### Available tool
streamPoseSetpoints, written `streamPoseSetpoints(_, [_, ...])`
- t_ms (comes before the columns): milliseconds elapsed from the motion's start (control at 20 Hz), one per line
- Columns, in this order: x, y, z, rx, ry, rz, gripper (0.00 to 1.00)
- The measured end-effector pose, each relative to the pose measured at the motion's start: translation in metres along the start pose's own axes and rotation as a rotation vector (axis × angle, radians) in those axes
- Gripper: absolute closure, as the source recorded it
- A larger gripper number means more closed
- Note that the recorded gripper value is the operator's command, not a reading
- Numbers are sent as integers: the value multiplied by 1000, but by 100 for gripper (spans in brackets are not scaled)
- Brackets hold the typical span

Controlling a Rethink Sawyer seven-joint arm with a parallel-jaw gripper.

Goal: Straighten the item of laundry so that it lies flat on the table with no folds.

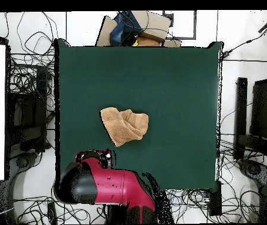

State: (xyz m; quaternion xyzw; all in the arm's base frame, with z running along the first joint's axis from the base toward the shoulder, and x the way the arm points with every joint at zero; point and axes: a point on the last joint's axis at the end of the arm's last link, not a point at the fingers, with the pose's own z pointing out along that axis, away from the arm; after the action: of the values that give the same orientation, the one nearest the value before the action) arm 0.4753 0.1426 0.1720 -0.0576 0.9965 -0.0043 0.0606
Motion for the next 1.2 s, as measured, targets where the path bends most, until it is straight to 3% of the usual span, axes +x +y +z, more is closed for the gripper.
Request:
streamPoseSetpoints(600, [10, -1, 32, -2, 28, 5, 0])
streamPoseSetpoints(1200, [7, -28, 27, 5, 20, 62, 0])
